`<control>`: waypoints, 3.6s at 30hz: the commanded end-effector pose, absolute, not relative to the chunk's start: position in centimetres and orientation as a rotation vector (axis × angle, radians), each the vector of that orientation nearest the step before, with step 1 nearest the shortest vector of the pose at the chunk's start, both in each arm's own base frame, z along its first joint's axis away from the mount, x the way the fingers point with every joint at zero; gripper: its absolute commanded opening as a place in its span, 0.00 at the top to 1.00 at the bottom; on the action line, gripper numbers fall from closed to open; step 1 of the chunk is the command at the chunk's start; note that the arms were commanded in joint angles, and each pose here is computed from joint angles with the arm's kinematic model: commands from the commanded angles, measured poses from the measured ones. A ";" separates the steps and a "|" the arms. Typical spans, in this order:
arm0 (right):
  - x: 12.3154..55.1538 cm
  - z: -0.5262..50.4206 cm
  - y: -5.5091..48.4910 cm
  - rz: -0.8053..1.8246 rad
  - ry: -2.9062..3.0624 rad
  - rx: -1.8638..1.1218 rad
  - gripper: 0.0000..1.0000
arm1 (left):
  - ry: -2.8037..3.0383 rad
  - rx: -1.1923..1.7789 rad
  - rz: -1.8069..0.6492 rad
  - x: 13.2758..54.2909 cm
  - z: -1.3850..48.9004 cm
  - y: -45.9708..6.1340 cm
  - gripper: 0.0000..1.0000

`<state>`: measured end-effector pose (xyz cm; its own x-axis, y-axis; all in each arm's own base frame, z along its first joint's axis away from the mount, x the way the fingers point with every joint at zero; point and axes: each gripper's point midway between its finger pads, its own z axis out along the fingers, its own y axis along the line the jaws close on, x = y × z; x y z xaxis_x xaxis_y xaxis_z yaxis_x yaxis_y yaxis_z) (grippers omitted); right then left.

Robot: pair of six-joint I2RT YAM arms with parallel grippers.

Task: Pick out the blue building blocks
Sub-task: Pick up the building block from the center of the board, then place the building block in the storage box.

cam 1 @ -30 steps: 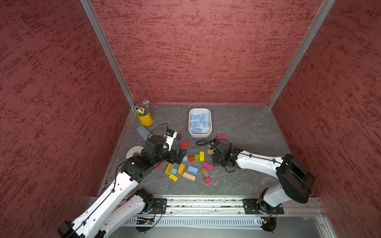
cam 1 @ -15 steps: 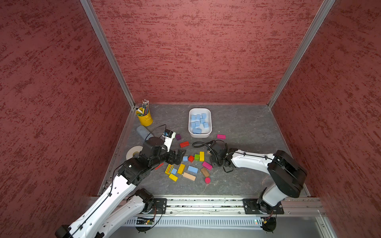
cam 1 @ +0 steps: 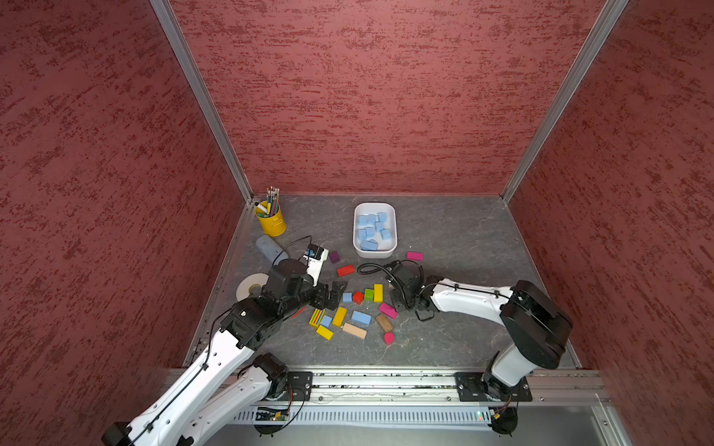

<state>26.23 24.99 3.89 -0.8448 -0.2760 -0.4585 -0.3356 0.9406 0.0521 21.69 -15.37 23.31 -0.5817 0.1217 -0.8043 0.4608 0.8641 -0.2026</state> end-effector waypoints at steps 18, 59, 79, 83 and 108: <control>38.9 16.9 33.5 0.269 2.321 -0.381 0.90 | 2.120 0.362 -0.454 21.3 24.2 -14.0 0.00; 50.5 5.4 28.9 0.094 2.541 -0.132 0.88 | 2.104 0.362 -0.429 21.0 24.4 -13.9 0.00; 55.1 4.7 29.8 0.134 2.537 -0.086 0.88 | 2.107 0.363 -0.424 21.1 24.2 -13.9 0.00; 55.0 4.6 29.9 0.143 2.544 -0.090 0.83 | 2.107 0.363 -0.425 21.1 24.2 -13.9 0.00; 54.9 14.4 31.3 0.328 2.401 -0.081 0.47 | 2.108 0.361 -0.420 21.1 24.2 -13.9 0.01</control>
